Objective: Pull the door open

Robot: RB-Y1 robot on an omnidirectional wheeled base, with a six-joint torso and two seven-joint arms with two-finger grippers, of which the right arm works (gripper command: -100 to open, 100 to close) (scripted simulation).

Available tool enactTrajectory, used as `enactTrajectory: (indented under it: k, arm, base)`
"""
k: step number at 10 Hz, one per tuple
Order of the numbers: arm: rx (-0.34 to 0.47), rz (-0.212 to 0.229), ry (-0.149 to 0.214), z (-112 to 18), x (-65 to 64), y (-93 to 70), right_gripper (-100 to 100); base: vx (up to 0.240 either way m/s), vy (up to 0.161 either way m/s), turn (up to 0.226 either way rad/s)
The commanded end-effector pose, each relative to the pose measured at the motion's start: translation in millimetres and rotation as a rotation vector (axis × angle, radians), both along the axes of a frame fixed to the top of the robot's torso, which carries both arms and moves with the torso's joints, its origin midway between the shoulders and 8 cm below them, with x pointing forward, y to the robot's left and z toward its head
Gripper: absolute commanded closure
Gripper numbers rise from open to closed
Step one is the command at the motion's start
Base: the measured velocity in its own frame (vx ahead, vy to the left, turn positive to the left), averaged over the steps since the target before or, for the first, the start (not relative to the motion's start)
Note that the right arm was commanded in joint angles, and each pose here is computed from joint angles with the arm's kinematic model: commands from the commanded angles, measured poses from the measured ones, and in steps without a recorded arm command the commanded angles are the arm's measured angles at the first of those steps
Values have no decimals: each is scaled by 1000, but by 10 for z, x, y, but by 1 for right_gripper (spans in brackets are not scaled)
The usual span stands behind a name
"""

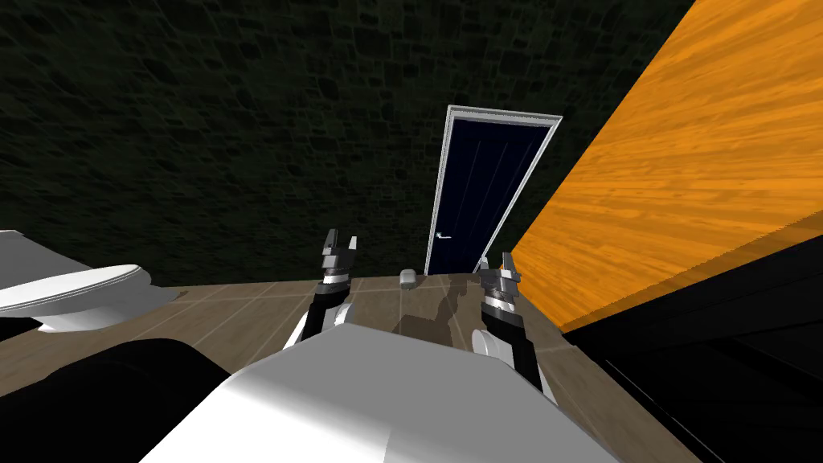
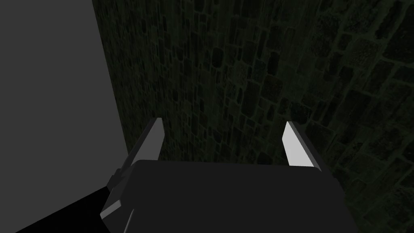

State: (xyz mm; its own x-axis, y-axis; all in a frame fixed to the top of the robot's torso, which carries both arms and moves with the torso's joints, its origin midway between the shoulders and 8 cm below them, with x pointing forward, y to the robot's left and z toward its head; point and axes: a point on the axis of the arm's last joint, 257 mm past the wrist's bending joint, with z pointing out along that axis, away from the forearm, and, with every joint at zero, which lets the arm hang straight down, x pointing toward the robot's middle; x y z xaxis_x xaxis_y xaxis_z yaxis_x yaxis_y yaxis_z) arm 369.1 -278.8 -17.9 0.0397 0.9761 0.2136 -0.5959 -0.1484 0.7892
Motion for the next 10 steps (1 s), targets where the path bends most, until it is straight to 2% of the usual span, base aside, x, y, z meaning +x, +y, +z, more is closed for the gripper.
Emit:
enactTrajectory:
  k: [1, 4, 10]
  arm:
    - [-8, -2, 14, -85, 47, -15, -100]
    - [-21, -7, 40, -250, 134, -51, -100]
    - [-59, -34, 113, -724, 372, -208, -100]
  base:
    - [31, -6, 70]
    - [56, -41, 98]
    - [76, -54, 130]
